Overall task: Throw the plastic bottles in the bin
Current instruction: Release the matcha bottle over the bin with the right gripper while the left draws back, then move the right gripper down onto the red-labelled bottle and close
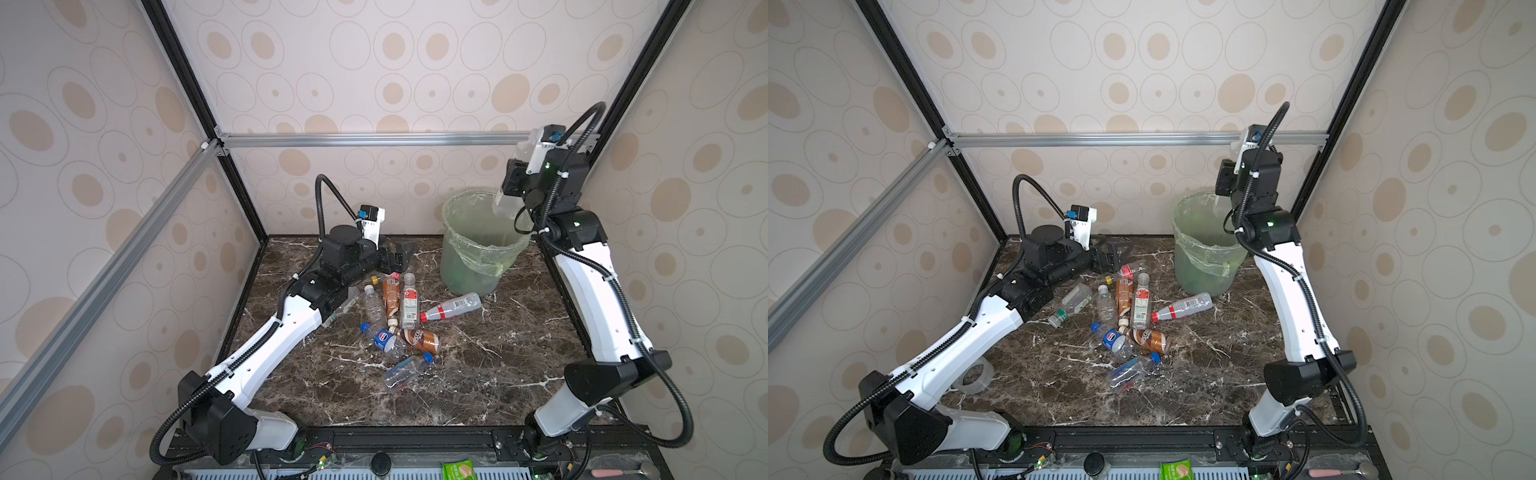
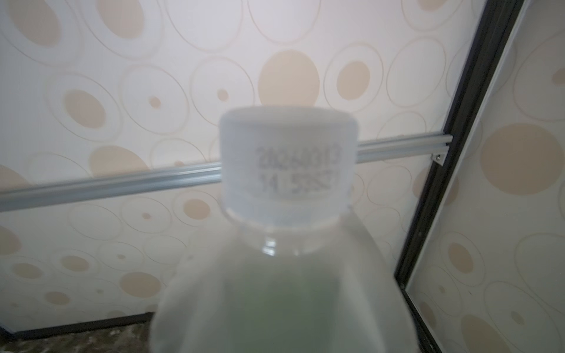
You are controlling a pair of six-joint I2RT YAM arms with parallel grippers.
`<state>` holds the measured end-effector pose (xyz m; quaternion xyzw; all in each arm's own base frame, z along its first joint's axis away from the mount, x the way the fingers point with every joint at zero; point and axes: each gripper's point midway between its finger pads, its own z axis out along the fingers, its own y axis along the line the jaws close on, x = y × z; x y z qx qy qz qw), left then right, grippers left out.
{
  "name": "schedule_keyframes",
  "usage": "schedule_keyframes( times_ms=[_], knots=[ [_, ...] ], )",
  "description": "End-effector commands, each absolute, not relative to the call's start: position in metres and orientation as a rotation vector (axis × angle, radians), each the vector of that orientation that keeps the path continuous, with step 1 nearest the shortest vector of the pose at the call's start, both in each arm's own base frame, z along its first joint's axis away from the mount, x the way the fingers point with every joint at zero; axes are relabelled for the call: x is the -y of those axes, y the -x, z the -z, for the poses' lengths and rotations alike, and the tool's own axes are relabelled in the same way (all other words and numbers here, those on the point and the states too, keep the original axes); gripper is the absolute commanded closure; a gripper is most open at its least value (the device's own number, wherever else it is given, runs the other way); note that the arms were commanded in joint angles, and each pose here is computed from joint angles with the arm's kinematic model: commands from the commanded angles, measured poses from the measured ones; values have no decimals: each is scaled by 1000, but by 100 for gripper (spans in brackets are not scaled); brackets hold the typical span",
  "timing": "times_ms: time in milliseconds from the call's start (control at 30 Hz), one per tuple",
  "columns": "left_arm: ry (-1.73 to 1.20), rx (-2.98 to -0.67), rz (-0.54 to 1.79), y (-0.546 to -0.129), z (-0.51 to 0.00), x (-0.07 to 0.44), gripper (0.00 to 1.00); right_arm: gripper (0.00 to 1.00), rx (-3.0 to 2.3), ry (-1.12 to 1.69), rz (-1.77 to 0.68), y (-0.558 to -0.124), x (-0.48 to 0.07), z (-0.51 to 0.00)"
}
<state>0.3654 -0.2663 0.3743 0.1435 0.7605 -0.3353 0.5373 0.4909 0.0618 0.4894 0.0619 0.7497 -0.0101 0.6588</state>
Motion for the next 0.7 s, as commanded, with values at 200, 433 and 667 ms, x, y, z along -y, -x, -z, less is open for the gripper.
schedule_keyframes(
  times_ms=[200,433,667],
  knots=[
    [-330,-1860,718,-369,-364,259,1,1,-1870,-46,20,-498,-80,-435],
    [-255,-1938,639,-375,-347,238,1,1,-1896,120,-89,-465,-129,-442],
    [-129,-1930,661,-373,-340,204,1,1,-2057,363,-157,-428,-217,-377]
  ],
)
